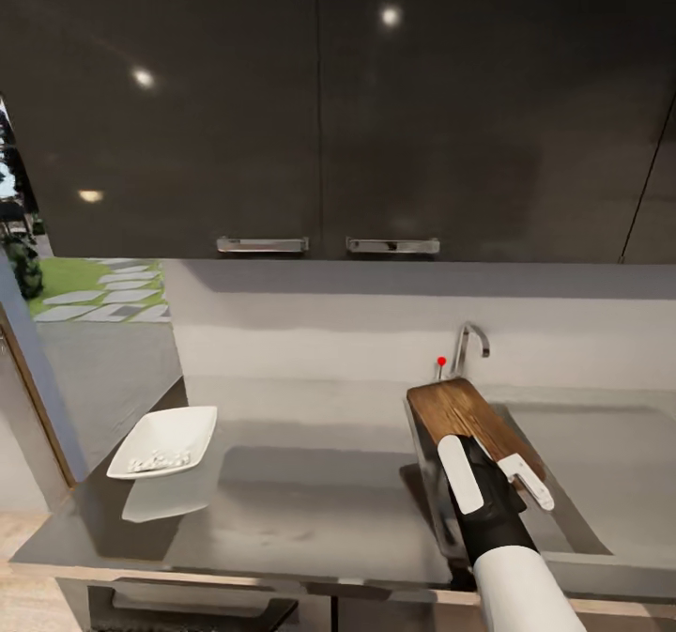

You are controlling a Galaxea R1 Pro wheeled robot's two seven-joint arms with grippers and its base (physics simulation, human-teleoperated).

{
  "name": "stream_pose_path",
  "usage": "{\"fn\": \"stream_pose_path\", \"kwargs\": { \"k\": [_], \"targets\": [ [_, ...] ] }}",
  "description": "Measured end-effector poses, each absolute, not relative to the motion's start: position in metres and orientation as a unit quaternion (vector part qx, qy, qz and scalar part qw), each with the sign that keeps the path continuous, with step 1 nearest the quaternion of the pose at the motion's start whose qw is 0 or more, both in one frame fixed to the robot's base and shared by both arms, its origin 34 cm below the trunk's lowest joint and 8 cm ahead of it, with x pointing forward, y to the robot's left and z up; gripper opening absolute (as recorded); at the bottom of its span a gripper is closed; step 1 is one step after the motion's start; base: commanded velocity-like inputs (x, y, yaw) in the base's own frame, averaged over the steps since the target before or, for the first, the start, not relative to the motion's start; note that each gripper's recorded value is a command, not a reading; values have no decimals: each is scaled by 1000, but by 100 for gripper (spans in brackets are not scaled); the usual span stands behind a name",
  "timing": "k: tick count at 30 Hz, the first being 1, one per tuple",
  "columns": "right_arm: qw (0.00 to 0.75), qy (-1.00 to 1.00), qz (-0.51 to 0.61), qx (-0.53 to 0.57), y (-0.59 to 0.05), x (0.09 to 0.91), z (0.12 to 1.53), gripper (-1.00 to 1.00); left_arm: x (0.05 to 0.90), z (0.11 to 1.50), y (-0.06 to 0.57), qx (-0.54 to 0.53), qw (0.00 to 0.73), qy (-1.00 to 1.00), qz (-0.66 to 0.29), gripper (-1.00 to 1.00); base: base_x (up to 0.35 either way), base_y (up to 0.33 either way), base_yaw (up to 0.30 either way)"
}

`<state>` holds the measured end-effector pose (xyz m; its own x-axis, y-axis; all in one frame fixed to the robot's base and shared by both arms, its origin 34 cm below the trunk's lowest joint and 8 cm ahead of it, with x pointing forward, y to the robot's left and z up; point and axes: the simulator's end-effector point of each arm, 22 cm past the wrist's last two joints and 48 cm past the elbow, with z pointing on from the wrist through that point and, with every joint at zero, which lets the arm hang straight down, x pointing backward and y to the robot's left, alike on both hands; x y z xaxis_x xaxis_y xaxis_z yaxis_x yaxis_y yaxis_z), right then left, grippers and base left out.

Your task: In the kitchen, take the Vidalia onion out of the sink, dice it on the chopping board with the paring knife, put the diced onion into the bowl on the countertop, then place both the paring knife and the chopping board into the sink.

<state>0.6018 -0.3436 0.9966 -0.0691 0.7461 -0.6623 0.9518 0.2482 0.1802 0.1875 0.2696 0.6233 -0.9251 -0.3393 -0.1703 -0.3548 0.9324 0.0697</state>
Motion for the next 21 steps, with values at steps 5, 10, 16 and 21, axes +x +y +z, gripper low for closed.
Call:
{"fn": "stream_pose_path", "kwargs": {
  "k": [5,10,16,21],
  "targets": [
    [317,717,-157,601,-345,594,982,-100,188,623,270,-177,78,980,50,100,0,-248,26],
    [271,705,-157,637,-352,574,952,-100,187,623,270,-177,78,980,50,100,0,-32,2],
    [257,702,-164,644,-351,565,939,-100,187,623,270,-177,78,980,50,100,0,-2,0],
    [258,693,-168,652,-352,562,938,-100,188,623,270,-177,78,980,50,100,0,0,0]
  ]
}}
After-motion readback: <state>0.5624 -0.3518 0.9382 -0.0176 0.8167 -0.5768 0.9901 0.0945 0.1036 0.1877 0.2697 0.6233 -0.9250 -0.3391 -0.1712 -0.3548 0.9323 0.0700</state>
